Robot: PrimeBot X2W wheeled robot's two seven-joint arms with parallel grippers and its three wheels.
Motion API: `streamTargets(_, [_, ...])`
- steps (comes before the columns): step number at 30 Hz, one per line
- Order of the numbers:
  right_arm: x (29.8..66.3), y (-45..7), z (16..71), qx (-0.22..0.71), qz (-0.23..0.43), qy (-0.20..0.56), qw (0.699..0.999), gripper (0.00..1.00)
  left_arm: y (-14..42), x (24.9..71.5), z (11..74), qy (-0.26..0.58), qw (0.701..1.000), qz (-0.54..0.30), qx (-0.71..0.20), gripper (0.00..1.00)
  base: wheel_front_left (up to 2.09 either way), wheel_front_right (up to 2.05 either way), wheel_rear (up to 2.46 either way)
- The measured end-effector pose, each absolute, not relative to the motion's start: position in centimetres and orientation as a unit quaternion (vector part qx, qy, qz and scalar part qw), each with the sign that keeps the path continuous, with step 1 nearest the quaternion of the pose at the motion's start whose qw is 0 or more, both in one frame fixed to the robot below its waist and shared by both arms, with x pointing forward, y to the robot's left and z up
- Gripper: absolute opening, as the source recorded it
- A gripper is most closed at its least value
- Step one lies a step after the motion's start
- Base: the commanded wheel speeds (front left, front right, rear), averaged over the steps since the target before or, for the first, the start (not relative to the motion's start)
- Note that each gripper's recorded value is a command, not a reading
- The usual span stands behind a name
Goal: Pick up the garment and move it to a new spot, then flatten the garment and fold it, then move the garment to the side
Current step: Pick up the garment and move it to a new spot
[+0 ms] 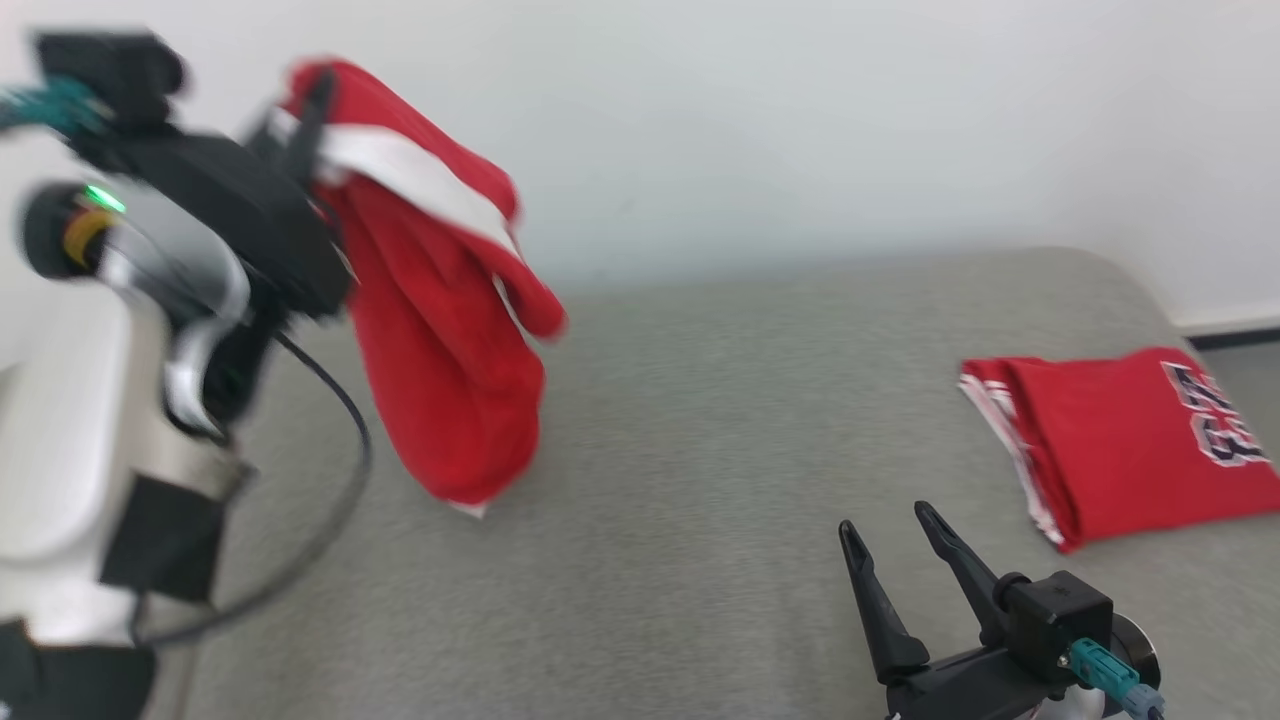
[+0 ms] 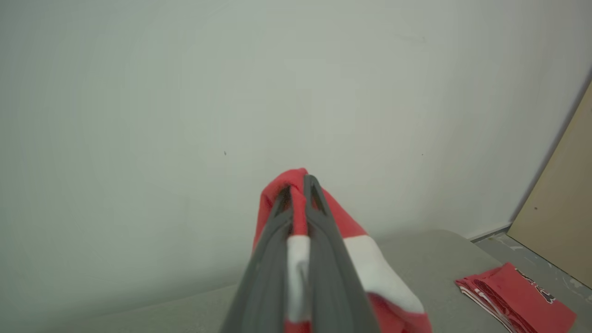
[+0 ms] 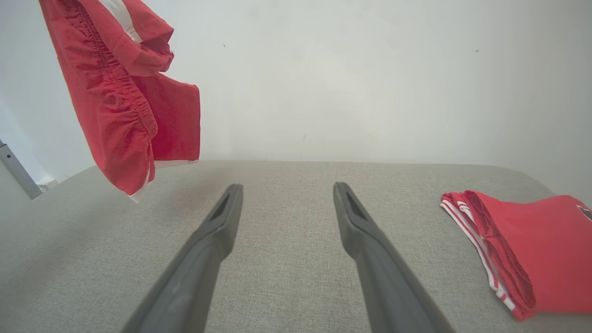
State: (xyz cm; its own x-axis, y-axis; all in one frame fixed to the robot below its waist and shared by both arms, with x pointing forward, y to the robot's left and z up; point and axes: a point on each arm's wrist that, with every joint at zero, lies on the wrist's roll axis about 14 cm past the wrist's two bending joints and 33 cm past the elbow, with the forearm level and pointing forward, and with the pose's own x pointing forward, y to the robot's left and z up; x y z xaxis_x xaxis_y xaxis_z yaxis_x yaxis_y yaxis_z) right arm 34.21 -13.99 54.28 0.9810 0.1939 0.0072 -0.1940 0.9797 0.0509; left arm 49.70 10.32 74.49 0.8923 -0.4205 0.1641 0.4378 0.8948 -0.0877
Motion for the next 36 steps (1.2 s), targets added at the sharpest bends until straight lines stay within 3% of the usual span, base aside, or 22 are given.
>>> streamTargets(6, [32.3, -16.7, 55.0, 0.026, 0.051, -0.014, 0.998, 1.0, 2.6, 47.8, 70.2, -0.026, 0.951, -0.301, -0.064, 0.0, 0.0, 0.0, 0.0])
streamTargets(12, [30.6, -19.0, 55.1, 0.026, 0.01, -0.016, 0.999, 1.0, -2.7, 45.2, 61.6, 0.072, 0.93, -0.348, -0.095, 0.0, 0.0, 0.0, 0.0])
streamTargets(19, [30.2, -19.3, 54.4, 0.028, 0.002, -0.004, 1.0, 1.0, -5.4, 42.7, 53.6, 0.137, 0.92, -0.34, -0.138, 0.0, 0.0, 0.0, 0.0])
streamTargets(20, [30.3, -19.1, 54.3, 0.027, 0.006, -0.002, 1.0, 1.0, -5.4, 42.5, 52.8, 0.141, 0.921, -0.335, -0.141, 0.41, 0.0, 0.0, 0.0])
streamTargets(21, [30.4, -18.9, 54.2, 0.027, 0.009, 0.0, 1.0, 1.0, -5.4, 42.4, 52.1, 0.143, 0.923, -0.328, -0.143, 0.97, 0.0, 0.0, 0.0])
streamTargets(28, [31.2, -17.9, 54.1, 0.028, 0.028, 0.004, 0.999, 1.0, -4.4, 41.5, 49.4, 0.142, 0.932, -0.298, -0.147, 1.0, 0.0, 0.0, 0.0])
streamTargets(36, [31.9, -17.5, 54.2, 0.028, 0.038, 0.002, 0.999, 1.0, -0.8, 41.7, 53.6, 0.01, 0.949, -0.263, -0.176, 1.0, 0.0, 0.0, 0.0])
